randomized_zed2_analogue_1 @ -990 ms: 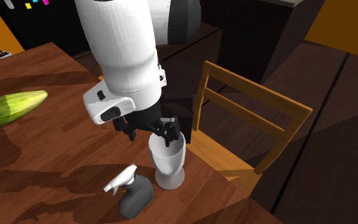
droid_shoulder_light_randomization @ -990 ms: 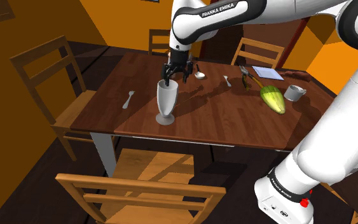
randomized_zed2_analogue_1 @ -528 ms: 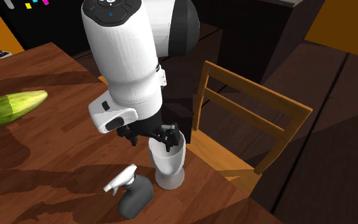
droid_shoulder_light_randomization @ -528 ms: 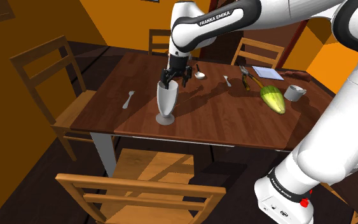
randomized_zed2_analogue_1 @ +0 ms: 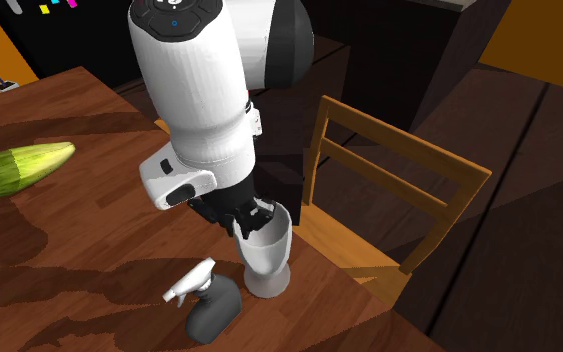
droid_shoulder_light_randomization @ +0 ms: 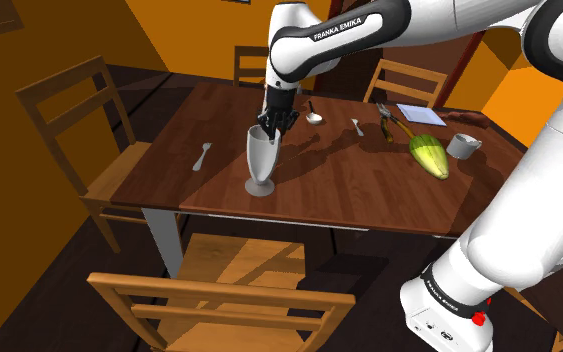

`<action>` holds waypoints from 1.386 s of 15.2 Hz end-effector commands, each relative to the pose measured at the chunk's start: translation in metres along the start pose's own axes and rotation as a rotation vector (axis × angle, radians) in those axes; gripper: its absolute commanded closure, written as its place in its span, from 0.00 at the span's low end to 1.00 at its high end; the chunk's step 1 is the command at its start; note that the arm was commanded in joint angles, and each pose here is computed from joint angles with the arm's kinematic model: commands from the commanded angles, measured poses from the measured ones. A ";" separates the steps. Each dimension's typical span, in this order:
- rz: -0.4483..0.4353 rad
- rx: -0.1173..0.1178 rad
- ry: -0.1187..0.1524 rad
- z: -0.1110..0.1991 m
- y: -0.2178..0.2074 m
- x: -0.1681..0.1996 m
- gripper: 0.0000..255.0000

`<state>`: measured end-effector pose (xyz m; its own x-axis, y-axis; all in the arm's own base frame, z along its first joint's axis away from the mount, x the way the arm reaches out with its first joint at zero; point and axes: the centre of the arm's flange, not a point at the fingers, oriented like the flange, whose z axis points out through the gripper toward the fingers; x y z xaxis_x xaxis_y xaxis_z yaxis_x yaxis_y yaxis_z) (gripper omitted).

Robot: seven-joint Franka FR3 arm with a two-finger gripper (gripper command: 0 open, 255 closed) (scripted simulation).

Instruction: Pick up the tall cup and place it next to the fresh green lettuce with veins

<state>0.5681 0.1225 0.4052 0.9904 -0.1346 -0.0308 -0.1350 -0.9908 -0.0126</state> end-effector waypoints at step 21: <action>0.000 0.000 0.000 -0.074 -0.001 -0.002 1.00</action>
<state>0.5682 0.1234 0.4725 0.9904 -0.1346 -0.0314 -0.1350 -0.9908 -0.0124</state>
